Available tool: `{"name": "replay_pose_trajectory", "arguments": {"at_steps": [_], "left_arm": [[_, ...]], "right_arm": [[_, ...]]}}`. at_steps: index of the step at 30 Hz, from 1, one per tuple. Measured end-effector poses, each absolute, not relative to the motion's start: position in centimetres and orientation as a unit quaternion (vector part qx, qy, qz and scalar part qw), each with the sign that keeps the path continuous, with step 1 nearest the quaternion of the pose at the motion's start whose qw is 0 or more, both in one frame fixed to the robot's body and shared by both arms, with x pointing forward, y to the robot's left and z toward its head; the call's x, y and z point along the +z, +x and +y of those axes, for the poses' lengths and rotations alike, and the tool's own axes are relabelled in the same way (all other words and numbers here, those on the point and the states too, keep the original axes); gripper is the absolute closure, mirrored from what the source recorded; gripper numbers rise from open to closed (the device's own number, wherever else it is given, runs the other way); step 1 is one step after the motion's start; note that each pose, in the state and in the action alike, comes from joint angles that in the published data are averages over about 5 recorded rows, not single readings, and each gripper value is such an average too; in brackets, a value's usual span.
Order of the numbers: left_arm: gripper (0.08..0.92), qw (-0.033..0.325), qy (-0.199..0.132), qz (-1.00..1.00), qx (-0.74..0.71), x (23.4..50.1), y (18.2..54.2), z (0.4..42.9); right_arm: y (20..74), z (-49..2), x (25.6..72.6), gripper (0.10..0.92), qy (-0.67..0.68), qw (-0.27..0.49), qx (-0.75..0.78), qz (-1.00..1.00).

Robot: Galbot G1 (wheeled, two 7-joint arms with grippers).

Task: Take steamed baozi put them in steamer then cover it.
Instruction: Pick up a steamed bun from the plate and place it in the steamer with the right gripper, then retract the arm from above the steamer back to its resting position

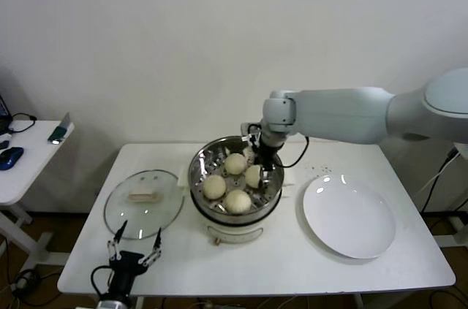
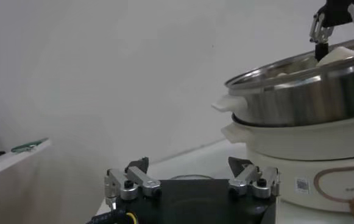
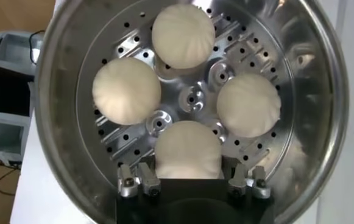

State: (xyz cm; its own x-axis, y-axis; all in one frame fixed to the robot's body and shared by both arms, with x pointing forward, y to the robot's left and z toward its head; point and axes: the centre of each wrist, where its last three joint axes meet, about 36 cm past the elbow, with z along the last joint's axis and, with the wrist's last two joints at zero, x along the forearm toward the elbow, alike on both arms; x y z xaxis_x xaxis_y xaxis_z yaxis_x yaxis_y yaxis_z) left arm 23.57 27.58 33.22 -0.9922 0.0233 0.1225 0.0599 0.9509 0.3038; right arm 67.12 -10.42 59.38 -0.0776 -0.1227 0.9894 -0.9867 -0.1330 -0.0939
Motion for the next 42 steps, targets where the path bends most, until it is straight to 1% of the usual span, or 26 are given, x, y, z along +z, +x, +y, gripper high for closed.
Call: {"name": "replay_pose_trajectory", "arguments": {"at_steps": [3, 6, 9, 16, 23, 29, 33, 37, 42], "left_arm": [[0.177, 0.059, -0.02, -0.986, -0.156, 33.2, 23.6, 27.7], [0.177, 0.058, -0.02, -0.986, -0.157, 33.3, 23.7, 27.7], [0.177, 0.058, -0.02, -0.985, -0.158, 33.3, 23.7, 27.7], [0.177, 0.058, -0.02, -0.985, -0.161, 33.3, 23.9, 27.7], [0.177, 0.057, -0.018, -0.985, -0.163, 33.3, 24.2, 27.8], [0.177, 0.058, -0.011, -0.984, -0.168, 33.2, 24.4, 28.2], [0.177, 0.058, -0.006, -0.983, -0.172, 33.3, 24.4, 28.3], [0.177, 0.057, -0.002, -0.983, -0.174, 33.5, 24.5, 28.3], [0.177, 0.055, 0.0, -0.983, -0.178, 33.8, 24.7, 28.2]], "right_arm": [[67.1, -10.4, 58.8, 0.301, 0.542, 0.414, 0.523, -0.512], [67.0, -10.4, 58.6, 0.241, 0.544, 0.413, 0.522, -0.511], [67.1, -10.6, 58.8, 0.206, 0.546, 0.412, 0.52, -0.512], [67.4, -12.1, 60.8, 0.2, 0.55, 0.405, 0.516, -0.517], [67.8, -15.4, 63.9, 0.2, 0.551, 0.382, 0.505, -0.543], [68.0, -19.0, 66.6, 0.2, 0.554, 0.329, 0.483, -0.593], [67.6, -21.7, 67.4, 0.2, 0.552, 0.283, 0.468, -0.63], [66.9, -24.8, 66.7, 0.2, 0.544, 0.231, 0.443, -0.674], [65.5, -28.7, 64.4, 0.2, 0.523, 0.161, 0.4, -0.735]]}}
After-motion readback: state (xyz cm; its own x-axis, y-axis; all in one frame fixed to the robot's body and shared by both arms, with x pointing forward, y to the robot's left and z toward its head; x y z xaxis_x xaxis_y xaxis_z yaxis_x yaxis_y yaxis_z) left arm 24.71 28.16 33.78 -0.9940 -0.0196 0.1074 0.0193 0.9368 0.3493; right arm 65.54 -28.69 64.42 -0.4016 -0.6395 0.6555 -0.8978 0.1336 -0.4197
